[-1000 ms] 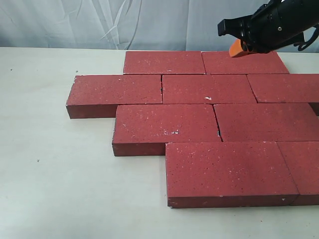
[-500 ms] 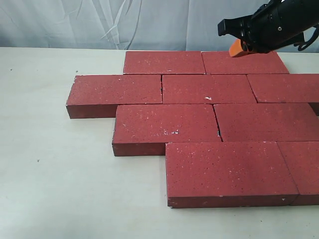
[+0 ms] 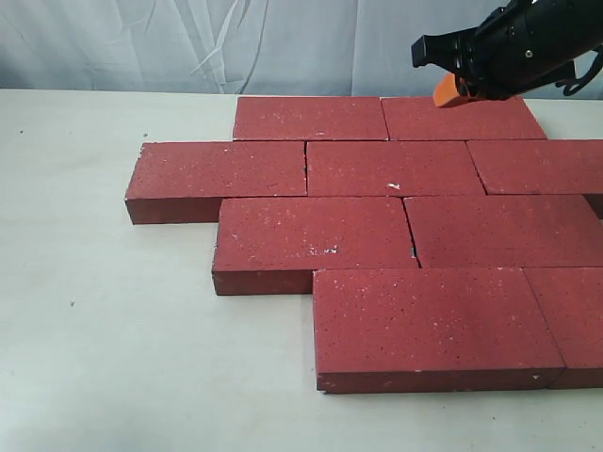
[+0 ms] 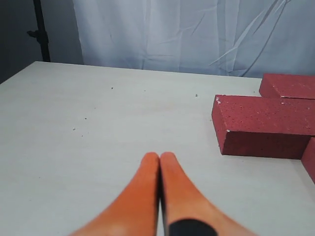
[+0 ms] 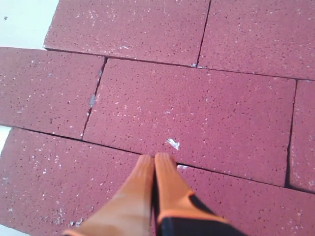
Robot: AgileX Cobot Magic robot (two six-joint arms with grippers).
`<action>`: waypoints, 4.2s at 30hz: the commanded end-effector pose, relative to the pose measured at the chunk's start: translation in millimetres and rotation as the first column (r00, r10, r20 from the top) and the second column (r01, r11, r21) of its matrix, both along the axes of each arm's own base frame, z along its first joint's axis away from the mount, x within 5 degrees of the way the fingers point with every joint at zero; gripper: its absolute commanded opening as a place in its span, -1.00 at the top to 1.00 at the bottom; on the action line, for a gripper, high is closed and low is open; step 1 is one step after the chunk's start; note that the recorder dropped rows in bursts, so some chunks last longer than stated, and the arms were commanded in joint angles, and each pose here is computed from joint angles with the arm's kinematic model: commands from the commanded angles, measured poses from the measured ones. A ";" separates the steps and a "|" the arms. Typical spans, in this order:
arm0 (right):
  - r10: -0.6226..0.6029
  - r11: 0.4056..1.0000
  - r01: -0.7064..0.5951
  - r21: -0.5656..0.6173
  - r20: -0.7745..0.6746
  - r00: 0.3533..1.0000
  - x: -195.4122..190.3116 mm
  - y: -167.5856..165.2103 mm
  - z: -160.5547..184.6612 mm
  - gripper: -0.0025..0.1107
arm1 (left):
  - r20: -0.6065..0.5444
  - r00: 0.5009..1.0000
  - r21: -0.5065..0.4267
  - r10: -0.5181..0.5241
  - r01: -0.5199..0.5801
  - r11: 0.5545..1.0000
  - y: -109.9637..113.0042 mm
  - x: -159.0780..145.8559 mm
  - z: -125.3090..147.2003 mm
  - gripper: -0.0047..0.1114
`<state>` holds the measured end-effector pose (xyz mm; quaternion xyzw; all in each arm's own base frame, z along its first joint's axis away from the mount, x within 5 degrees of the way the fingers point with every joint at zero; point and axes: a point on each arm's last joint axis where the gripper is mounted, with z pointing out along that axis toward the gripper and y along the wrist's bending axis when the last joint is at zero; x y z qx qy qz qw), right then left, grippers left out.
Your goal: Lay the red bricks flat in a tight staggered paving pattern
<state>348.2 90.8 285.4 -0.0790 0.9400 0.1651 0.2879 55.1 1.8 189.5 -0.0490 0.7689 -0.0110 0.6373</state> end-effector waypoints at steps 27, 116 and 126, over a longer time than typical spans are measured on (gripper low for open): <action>-0.010 1.000 0.010 0.000 0.028 1.000 0.4 -2.4 5.2 0.97 | 0.022 1.000 0.004 0.008 -0.008 1.000 0.7 0.1 0.6 0.92; -0.289 0.920 0.388 0.055 0.763 0.578 -321.6 -90.5 80.4 0.97 | 0.023 1.000 0.004 0.008 -0.008 1.000 0.7 0.1 0.8 0.92; -0.287 0.917 0.369 0.149 0.889 0.356 -311.0 -91.7 88.7 0.97 | 0.023 1.000 0.004 0.008 -0.008 1.000 0.7 0.1 0.8 0.92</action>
